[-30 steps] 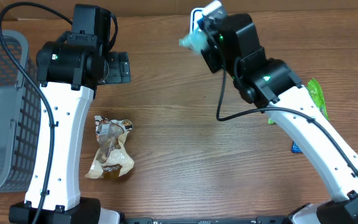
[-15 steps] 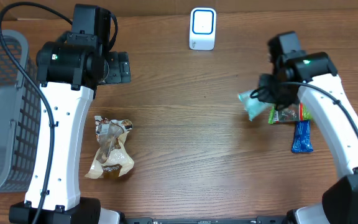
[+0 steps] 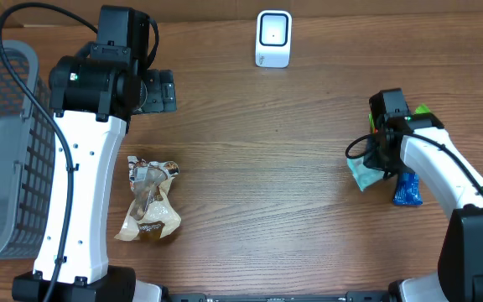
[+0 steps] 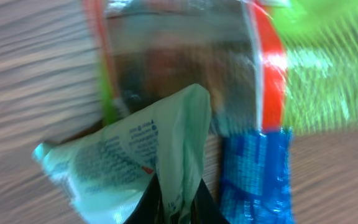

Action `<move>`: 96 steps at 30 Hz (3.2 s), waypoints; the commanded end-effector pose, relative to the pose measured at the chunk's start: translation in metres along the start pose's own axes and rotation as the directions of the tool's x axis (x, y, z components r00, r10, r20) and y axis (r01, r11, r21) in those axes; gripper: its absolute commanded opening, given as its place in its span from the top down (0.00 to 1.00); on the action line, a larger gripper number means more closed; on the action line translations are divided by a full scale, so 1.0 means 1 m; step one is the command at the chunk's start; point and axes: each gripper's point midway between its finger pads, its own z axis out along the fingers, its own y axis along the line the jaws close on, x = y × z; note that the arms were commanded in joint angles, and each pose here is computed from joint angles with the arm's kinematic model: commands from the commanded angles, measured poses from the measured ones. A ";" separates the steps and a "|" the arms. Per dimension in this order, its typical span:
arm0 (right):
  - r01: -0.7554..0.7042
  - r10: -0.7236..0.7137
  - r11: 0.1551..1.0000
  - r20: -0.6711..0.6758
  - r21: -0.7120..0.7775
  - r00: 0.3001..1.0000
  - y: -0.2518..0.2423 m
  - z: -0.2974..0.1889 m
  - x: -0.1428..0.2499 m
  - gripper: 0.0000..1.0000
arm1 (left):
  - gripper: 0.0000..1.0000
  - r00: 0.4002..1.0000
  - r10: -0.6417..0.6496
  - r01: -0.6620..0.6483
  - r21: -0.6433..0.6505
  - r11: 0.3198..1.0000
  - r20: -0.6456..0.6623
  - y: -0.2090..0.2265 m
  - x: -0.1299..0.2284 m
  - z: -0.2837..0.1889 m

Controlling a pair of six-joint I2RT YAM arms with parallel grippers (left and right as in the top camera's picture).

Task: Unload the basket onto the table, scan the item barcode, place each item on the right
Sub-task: 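Carry the wipes packet right and release it by the other items, then reach the right gripper left toward the tan crumpled bag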

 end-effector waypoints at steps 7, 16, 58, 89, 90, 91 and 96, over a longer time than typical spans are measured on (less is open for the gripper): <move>-0.329 0.303 0.923 0.154 0.199 0.941 -0.072 0.026 -0.017 0.96 | 0.00 0.999 0.001 -0.001 -0.004 1.000 0.036 0.006 -0.005 -0.011; -0.463 0.425 0.868 0.214 0.180 0.879 -0.106 0.034 -0.036 0.88 | 0.00 0.999 0.001 -0.001 -0.004 1.000 0.036 0.006 -0.005 -0.011; -0.277 0.238 0.886 -0.147 -0.372 0.960 0.027 0.037 -0.088 0.44 | 0.00 0.999 0.001 -0.001 -0.004 1.000 0.036 0.006 -0.005 -0.011; 0.207 -0.295 0.375 0.095 -0.903 0.951 0.363 -0.181 0.066 0.17 | 0.00 0.999 0.001 -0.001 -0.004 1.000 0.036 0.006 -0.005 -0.011; 0.217 -0.304 0.361 0.105 -0.907 0.947 0.370 -0.183 0.072 0.17 | 0.00 0.999 0.001 -0.001 -0.004 1.000 0.036 0.006 -0.005 -0.011; 0.224 -0.313 0.353 0.111 -0.908 0.943 0.376 -0.183 0.078 0.16 | 0.00 0.999 0.001 -0.001 -0.004 1.000 0.036 0.006 -0.005 -0.011; 0.263 -0.398 0.310 0.127 -0.913 0.909 0.408 -0.169 0.124 0.09 | 0.00 0.999 0.001 -0.001 -0.004 1.000 0.036 0.006 -0.005 -0.011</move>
